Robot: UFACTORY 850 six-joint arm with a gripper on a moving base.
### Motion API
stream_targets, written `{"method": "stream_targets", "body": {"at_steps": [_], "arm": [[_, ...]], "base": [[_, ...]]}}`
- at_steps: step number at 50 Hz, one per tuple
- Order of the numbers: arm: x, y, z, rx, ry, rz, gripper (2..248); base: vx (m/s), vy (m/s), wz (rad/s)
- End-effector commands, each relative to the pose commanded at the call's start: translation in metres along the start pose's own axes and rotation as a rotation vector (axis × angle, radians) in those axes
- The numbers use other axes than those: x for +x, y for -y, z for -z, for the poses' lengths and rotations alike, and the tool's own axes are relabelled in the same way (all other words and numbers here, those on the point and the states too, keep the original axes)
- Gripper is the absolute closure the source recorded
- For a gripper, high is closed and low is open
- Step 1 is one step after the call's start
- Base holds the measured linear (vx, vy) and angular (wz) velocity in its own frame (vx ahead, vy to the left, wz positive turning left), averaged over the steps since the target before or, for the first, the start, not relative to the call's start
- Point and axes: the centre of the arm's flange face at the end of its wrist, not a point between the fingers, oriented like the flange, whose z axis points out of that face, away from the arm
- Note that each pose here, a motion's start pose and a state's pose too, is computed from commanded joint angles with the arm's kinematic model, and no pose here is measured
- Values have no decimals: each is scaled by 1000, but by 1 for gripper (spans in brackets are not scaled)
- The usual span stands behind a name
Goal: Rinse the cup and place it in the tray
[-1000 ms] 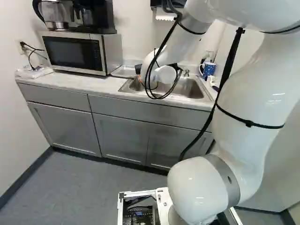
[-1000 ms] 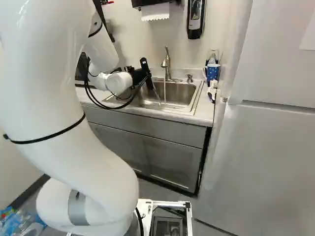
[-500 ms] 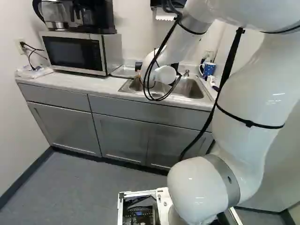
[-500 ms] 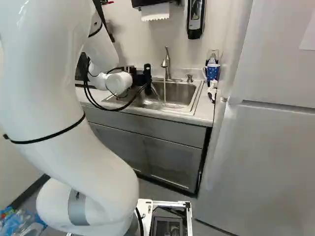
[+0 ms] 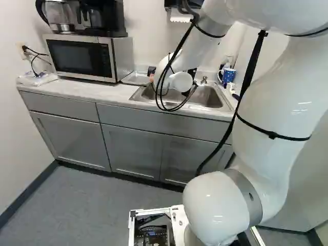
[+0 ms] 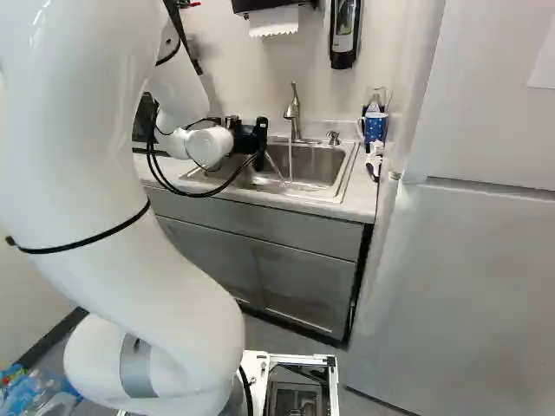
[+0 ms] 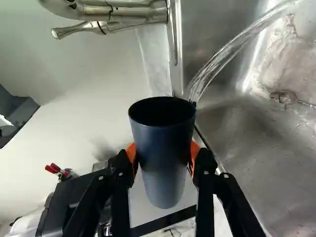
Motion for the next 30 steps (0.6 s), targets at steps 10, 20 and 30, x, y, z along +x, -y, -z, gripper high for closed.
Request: {"method": "stream_targets", "body": {"at_steps": [10, 20, 30], "arm": [[0, 0, 0, 0, 0, -49, 129], [0, 0, 0, 0, 0, -148, 129], [0, 0, 0, 0, 0, -159, 129]], "base": [[0, 0, 0], [0, 0, 0], [0, 0, 0]]}}
